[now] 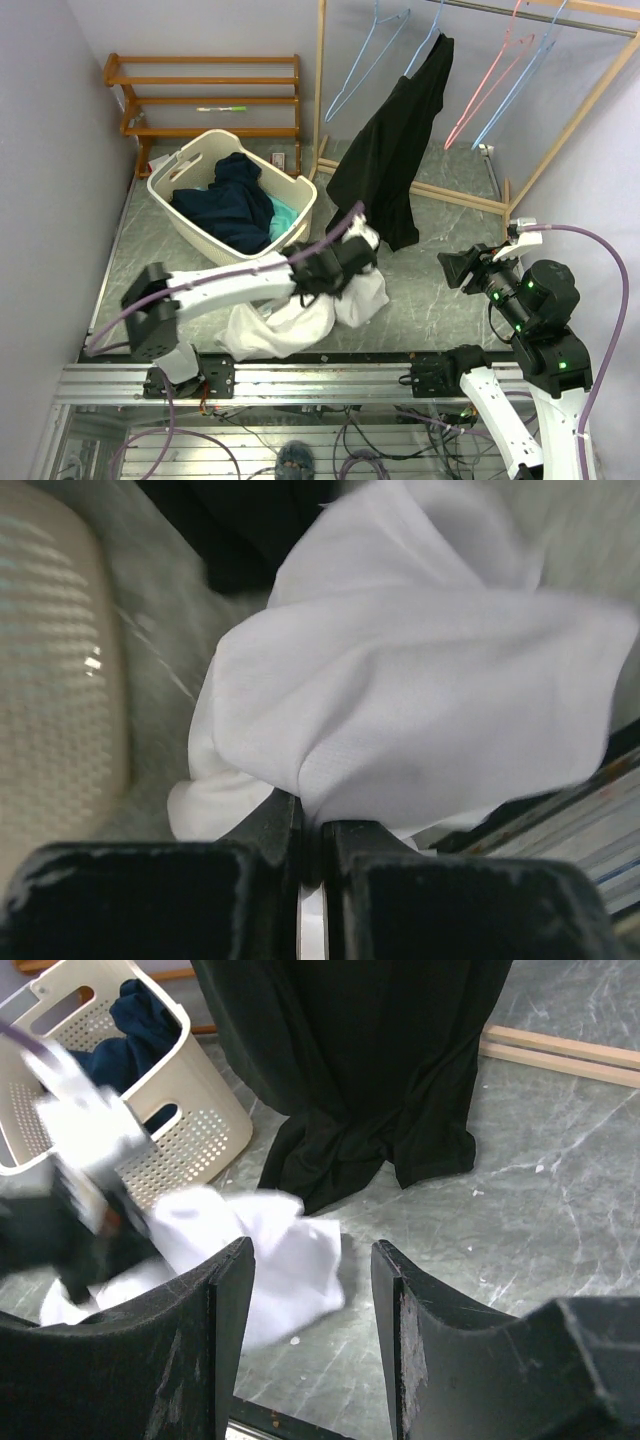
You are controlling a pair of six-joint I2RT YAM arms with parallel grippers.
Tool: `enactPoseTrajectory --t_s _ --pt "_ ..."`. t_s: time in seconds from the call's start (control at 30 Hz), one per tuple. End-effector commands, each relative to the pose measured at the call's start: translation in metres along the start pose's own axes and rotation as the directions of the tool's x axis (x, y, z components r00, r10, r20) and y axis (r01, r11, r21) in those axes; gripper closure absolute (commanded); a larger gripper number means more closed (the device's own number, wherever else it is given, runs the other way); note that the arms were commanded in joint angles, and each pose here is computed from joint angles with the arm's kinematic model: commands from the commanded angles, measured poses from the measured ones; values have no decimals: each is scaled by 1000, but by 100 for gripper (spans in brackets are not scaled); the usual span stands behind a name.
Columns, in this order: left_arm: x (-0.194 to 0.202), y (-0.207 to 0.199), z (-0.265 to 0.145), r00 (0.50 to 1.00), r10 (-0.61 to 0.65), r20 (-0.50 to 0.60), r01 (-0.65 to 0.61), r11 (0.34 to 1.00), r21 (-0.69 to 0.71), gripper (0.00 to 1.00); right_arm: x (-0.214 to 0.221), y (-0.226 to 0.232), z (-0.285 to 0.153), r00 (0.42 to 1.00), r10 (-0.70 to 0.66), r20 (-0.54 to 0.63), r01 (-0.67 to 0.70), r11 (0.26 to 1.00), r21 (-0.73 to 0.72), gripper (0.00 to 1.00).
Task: Remove the t-shirt from the hanger
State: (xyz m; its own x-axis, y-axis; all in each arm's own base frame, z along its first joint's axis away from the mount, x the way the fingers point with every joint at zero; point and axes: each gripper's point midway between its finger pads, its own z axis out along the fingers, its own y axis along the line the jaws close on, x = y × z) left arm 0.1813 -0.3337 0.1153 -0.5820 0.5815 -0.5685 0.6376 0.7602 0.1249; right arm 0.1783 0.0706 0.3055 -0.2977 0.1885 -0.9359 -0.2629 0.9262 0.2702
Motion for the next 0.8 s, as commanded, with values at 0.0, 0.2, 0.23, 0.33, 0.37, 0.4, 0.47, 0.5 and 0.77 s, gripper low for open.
enactPoseTrajectory --t_s 0.0,0.2,0.23,0.33,0.37,0.4,0.47,0.5,0.77 --pt "-94 52 -79 948 -123 294 128 992 3 93 -2 1 1 1000 -6 17 6 1000 -5 50" --pt "-165 115 -164 833 -164 529 243 967 -83 93 -3 0 2 1000 -7 17 7 1000 -4 50" --pt "-174 128 -178 804 -169 570 273 957 -101 93 -2 1 3 1000 -6 16 6 1000 -7 50" --pt "-199 166 -226 689 -184 701 380 915 -134 93 0 1 6 1000 -3 7 3 1000 -13 50" --pt "-205 179 -241 649 -180 739 416 897 -147 93 1 1 6 1000 -2 6 2 1000 -12 50" --pt "-210 191 -258 603 -174 778 454 877 -156 93 1 1 6 1000 -3 7 3 1000 -13 50" --pt "-218 212 -284 528 -157 835 511 844 -164 93 1 1 6 1000 -2 5 2 1000 -13 50" --pt "-223 222 -296 498 -143 855 529 832 -169 93 1 1 7 1000 -3 5 3 1000 -14 50" --pt "-246 290 -342 456 -39 889 649 699 -302 92 3 1 9 1000 0 -3 0 1000 -17 50"
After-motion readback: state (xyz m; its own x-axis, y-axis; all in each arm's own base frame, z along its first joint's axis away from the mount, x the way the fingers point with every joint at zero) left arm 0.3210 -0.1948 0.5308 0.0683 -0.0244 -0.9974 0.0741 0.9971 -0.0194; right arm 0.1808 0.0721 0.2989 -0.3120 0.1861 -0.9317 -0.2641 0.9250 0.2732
